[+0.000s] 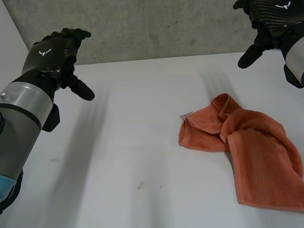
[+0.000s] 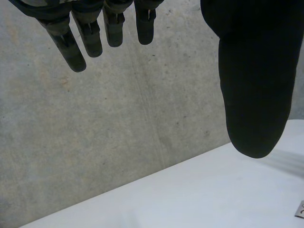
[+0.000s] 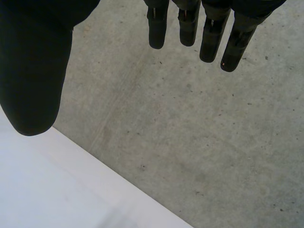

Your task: Fold the laundry

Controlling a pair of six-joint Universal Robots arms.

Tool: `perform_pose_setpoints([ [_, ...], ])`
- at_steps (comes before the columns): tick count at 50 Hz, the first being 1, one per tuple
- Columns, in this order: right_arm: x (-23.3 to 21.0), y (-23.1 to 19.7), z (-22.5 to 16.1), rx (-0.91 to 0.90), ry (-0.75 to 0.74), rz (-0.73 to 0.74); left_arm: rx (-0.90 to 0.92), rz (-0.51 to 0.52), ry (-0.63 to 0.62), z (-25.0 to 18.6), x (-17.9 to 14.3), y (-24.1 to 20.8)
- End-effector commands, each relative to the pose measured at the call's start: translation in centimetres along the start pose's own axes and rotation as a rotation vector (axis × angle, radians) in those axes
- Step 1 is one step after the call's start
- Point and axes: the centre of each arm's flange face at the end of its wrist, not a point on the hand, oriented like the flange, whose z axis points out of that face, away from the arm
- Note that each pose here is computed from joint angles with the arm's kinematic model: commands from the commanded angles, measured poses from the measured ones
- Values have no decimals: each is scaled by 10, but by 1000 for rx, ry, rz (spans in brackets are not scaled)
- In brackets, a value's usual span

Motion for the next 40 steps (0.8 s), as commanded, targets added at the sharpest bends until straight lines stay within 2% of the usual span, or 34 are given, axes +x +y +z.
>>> perform_pose_setpoints([
  [1, 0, -1, -1, 4, 1, 0, -3, 0, 2, 0, 1, 1],
  [13, 0, 0, -3, -21, -5, -33, -40, 1, 32, -3, 10, 14],
  [17, -2, 5, -7, -78, -17, -86, -80, 1, 116, -7, 34, 29],
  [22, -5, 31, -18, -232, -50, -203, -100, 2, 203, -7, 58, 47],
  [30, -14, 81, -38, -398, -102, -213, -77, 3, 326, 3, 104, 84],
  [40, -25, 122, -63, -462, -135, -206, -84, 9, 476, 17, 144, 143],
])
